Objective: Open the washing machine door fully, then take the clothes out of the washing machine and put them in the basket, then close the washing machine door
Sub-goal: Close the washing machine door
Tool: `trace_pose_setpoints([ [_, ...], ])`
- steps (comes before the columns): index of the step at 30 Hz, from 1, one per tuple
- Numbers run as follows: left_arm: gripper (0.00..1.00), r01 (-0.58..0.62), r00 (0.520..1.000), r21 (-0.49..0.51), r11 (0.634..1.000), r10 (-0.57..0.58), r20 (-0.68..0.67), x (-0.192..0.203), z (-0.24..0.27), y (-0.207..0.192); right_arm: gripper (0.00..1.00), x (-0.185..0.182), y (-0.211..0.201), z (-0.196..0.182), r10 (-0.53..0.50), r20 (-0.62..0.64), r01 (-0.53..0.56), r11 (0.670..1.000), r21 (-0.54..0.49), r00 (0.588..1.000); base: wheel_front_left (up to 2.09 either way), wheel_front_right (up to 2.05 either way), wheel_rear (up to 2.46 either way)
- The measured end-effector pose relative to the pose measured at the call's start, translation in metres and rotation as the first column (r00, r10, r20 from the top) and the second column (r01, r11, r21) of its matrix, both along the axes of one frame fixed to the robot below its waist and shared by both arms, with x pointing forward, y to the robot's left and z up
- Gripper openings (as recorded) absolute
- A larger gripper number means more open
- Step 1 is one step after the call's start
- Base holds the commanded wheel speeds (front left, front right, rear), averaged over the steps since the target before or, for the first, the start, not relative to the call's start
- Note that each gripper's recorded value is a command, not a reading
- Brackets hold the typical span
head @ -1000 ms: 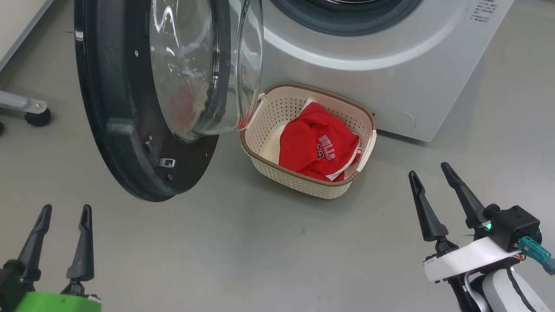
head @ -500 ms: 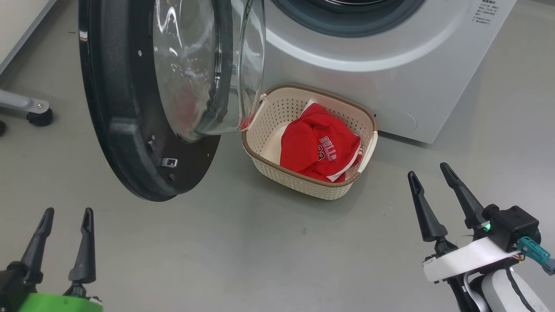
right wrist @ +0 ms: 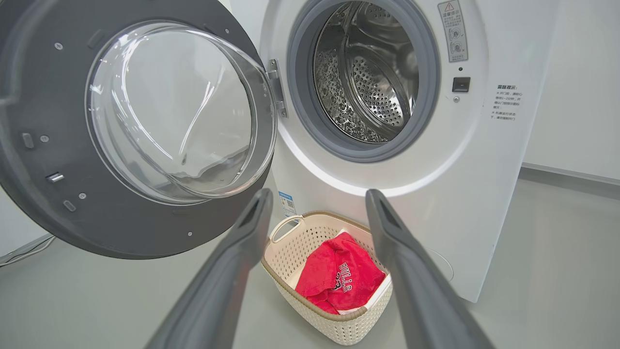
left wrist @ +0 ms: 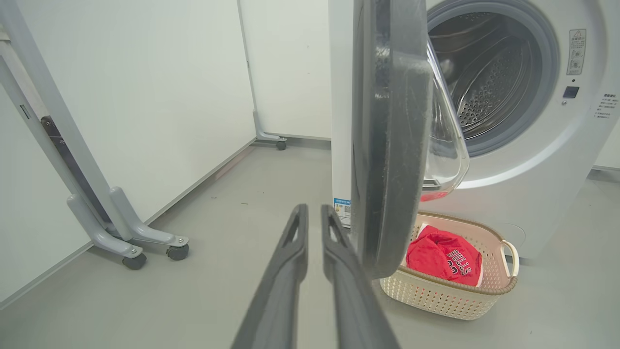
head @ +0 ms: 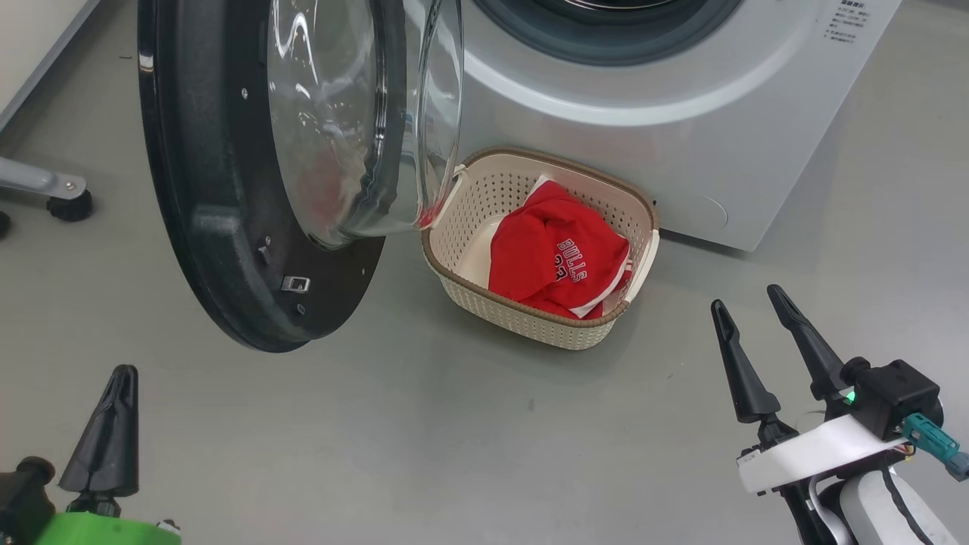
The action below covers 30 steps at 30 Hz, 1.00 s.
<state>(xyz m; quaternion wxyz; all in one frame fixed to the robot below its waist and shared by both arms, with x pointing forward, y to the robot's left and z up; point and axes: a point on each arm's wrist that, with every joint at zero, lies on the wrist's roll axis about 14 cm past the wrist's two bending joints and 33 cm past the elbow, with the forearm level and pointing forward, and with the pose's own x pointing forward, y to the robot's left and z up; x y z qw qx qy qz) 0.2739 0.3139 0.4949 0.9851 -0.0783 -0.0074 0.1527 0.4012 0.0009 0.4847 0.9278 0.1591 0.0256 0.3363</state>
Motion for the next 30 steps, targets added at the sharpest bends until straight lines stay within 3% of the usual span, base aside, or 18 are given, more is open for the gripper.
trace_pose_setpoints([
  [9, 0.00, 0.003, 1.000, 0.019, 1.000, -0.003, 0.000, -0.001, 0.003, 0.005, 1.00, -0.002, 0.002, 0.000, 0.007, 0.001, -0.007, 1.000, -0.001, 1.000, 0.00, 0.00, 0.00],
  [16, 0.00, -0.002, 0.996, 0.015, 1.000, 0.001, 0.086, 0.010, 0.029, 0.015, 1.00, -0.004, 0.006, -0.001, 0.023, -0.001, -0.023, 1.000, -0.005, 1.000, 0.00, 0.00, 0.00],
  [19, 0.00, -0.026, 0.989, -0.051, 0.998, 0.033, 0.142, 0.015, 0.041, 0.025, 1.00, -0.005, 0.007, -0.003, 0.026, -0.005, -0.026, 1.000, -0.006, 1.000, 0.00, 0.00, 0.00],
  [23, 0.00, -0.059, 0.976, -0.222, 0.973, 0.103, 0.194, 0.020, 0.047, 0.039, 1.00, -0.007, 0.009, -0.006, 0.038, -0.013, -0.038, 0.999, -0.007, 0.999, 0.00, 0.00, 0.00],
  [25, 0.00, -0.059, 0.965, -0.356, 0.933, 0.145, 0.220, 0.025, 0.046, 0.042, 1.00, -0.007, 0.008, -0.007, 0.037, -0.018, -0.037, 0.999, -0.008, 0.999, 0.00, 0.00, 0.00],
  [26, 0.00, -0.039, 0.954, -0.450, 0.892, 0.167, 0.249, 0.031, 0.047, 0.039, 1.00, -0.007, 0.007, -0.008, 0.035, -0.018, -0.035, 0.999, -0.010, 0.999, 0.00, 0.00, 0.00],
  [28, 0.00, 0.014, 0.924, -0.632, 0.774, 0.232, 0.305, 0.044, 0.047, 0.030, 1.00, -0.007, 0.006, -0.009, 0.033, -0.019, -0.033, 0.999, -0.012, 0.999, 0.00, 0.00, 0.00],
  [30, 0.00, 0.057, 0.905, -0.743, 0.666, 0.280, 0.321, 0.052, 0.044, 0.024, 1.00, -0.007, 0.006, -0.010, 0.035, -0.021, -0.035, 0.999, -0.013, 0.999, 0.00, 0.00, 0.00],
])
